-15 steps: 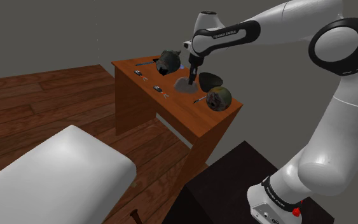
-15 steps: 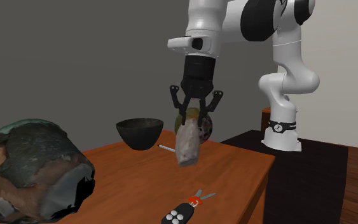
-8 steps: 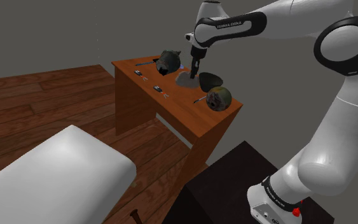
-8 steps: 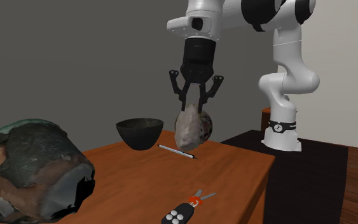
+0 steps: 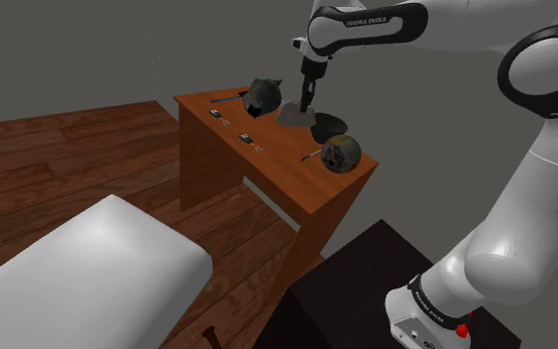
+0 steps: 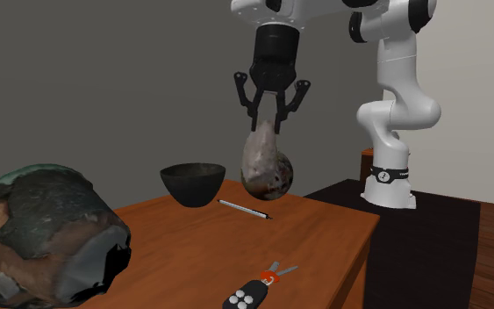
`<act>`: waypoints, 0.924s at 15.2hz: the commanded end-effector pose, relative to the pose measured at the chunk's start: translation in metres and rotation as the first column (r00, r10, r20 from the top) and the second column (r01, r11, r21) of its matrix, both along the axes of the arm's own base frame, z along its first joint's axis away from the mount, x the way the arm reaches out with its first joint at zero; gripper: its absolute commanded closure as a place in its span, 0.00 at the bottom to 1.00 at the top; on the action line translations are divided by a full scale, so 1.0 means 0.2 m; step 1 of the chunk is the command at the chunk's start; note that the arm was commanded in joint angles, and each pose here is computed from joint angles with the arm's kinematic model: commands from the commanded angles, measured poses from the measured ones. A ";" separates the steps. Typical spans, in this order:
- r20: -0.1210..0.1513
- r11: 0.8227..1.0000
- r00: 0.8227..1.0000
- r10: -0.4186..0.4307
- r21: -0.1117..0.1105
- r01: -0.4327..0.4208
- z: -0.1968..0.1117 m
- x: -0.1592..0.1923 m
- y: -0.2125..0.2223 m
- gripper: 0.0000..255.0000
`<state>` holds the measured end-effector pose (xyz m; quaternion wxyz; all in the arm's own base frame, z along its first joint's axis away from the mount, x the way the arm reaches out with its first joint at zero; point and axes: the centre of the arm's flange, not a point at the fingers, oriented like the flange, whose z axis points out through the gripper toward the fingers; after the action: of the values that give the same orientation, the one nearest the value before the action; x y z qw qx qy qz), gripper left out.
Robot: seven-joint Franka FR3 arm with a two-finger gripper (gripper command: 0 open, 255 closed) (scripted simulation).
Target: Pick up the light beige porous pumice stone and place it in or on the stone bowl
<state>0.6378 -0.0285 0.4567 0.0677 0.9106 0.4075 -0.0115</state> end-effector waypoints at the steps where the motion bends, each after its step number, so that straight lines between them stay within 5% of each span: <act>1: 0.000 1.000 1.000 0.000 0.000 0.000 0.06 0.00 -0.01 1.00; 6: 0.000 1.000 1.000 0.000 0.000 0.000 0.17 0.00 -0.01 1.00; 14: 0.000 1.000 1.000 0.000 0.000 0.000 0.24 0.01 -0.53 1.00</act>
<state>0.6411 -0.1201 0.5042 0.0675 0.9110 0.4068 -0.0117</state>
